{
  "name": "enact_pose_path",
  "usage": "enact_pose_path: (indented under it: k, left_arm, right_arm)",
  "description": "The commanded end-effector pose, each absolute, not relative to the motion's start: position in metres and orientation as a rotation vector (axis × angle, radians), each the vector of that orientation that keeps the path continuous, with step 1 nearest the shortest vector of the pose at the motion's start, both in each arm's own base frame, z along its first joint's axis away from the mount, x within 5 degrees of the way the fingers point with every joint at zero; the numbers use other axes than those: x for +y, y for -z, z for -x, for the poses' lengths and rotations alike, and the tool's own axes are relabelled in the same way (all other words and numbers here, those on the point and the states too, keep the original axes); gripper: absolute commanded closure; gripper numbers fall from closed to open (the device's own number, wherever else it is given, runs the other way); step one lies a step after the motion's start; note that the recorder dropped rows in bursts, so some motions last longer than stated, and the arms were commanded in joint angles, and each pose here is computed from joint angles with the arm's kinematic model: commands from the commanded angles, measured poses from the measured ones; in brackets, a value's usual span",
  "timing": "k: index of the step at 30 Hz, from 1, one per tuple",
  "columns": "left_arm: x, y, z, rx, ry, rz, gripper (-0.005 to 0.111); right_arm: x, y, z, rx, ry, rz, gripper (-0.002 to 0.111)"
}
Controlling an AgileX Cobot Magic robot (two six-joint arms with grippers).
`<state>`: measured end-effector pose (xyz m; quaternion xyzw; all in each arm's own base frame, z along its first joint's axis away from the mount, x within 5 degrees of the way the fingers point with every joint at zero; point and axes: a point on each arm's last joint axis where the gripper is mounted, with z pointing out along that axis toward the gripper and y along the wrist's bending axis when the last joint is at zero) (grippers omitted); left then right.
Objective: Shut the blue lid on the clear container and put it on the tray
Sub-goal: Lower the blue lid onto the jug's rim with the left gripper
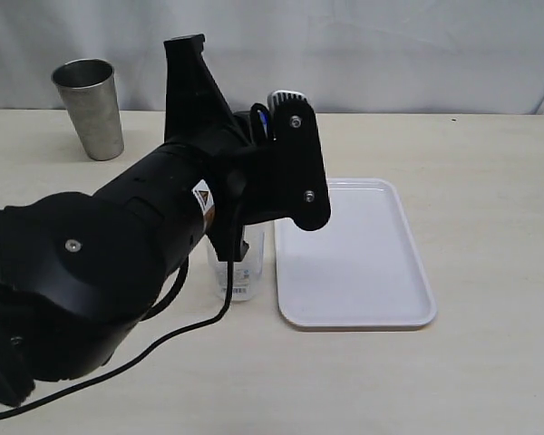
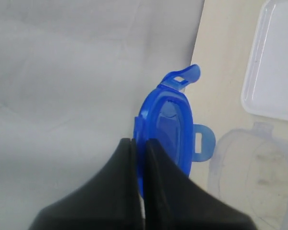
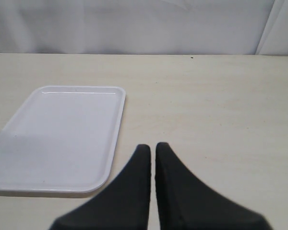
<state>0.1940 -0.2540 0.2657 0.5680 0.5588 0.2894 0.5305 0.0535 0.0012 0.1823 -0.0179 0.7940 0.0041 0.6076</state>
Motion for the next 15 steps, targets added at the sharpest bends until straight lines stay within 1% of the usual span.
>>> enact_pose_path:
  k: [1, 15]
  left_arm:
    - [-0.255, -0.269, -0.193, 1.322, -0.706, -1.346, 0.107]
    - [-0.245, -0.247, -0.188, 1.334, -0.747, -1.423, 0.107]
  right_arm:
    - [0.001, -0.182, -0.053, 1.829, -0.01, 0.037, 0.104]
    - [0.001, -0.182, -0.053, 1.829, -0.01, 0.037, 0.104]
